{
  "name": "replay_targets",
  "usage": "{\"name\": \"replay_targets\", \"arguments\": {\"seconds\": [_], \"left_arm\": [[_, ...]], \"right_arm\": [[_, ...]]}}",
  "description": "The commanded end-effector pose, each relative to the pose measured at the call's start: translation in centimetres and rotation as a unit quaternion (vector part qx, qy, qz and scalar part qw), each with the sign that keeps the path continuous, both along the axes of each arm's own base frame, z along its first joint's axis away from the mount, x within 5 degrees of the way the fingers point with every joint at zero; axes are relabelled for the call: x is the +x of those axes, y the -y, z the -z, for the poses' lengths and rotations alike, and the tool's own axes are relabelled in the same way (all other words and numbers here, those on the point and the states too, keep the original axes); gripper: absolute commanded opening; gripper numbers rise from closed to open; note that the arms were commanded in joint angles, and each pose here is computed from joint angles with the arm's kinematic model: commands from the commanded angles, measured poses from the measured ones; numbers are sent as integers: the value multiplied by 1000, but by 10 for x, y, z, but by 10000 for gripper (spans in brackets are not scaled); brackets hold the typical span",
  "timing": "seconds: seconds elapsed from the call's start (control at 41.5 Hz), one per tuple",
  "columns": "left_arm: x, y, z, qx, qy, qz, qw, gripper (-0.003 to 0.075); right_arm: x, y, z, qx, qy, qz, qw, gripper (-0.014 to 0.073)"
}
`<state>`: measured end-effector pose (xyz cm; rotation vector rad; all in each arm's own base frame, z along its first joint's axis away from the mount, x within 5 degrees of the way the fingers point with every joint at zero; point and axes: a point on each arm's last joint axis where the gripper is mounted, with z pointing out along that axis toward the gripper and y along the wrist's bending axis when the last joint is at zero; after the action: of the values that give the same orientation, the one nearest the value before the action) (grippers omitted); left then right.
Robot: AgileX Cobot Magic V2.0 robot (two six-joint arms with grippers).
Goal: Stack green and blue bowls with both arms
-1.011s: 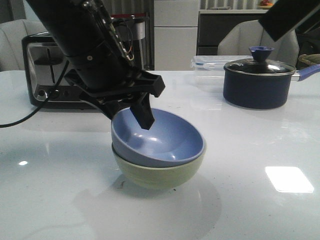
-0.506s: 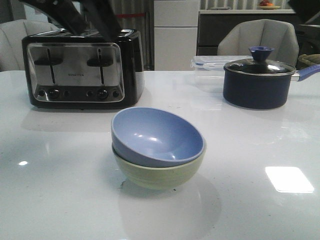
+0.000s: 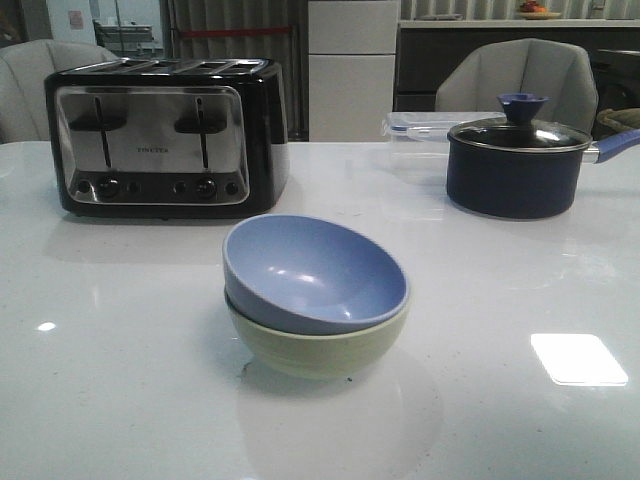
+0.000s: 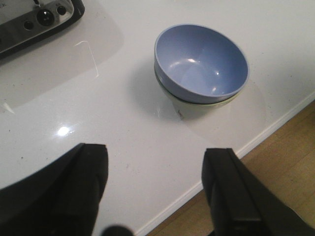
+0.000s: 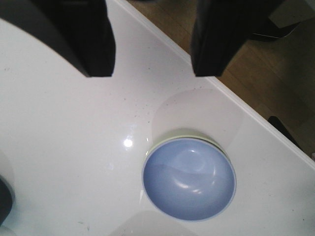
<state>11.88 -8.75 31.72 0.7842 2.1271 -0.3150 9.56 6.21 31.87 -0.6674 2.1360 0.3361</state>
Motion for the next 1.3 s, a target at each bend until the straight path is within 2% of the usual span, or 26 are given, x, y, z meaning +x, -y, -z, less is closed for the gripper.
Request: {"name": "replay_targets", "arguments": {"seconds": [0.0, 0.072, 0.144, 0.361, 0.481, 0.53, 1.107, 1.276], "left_arm": [[-7, -4, -7, -45, 55, 1, 998, 475], [-11, -7, -3, -44, 63, 1, 997, 475], [-12, -9, 0, -39, 66, 1, 997, 454], [-11, -10, 1, -32, 73, 1, 997, 231], [-11, -10, 1, -30, 75, 1, 997, 120], [-11, -10, 1, -29, 74, 1, 997, 89], [-15, -12, -2, -36, 82, 2, 996, 93], [-24, -35, -2, -51, 124, -56, 989, 93]], "right_arm": [[3, 0, -6, 22, 39, 8, 999, 465], [3, 0, -5, 20, 35, 8, 999, 454], [3, 0, -5, 21, 38, 8, 999, 395], [4, -1, -7, 26, 46, 9, 999, 132], [4, -1, -7, 26, 47, 9, 999, 49], [4, -1, -7, 26, 47, 9, 999, 55], [3, 0, -4, 17, 32, 7, 999, 55], [3, 0, -4, 17, 32, 7, 999, 55]]}}
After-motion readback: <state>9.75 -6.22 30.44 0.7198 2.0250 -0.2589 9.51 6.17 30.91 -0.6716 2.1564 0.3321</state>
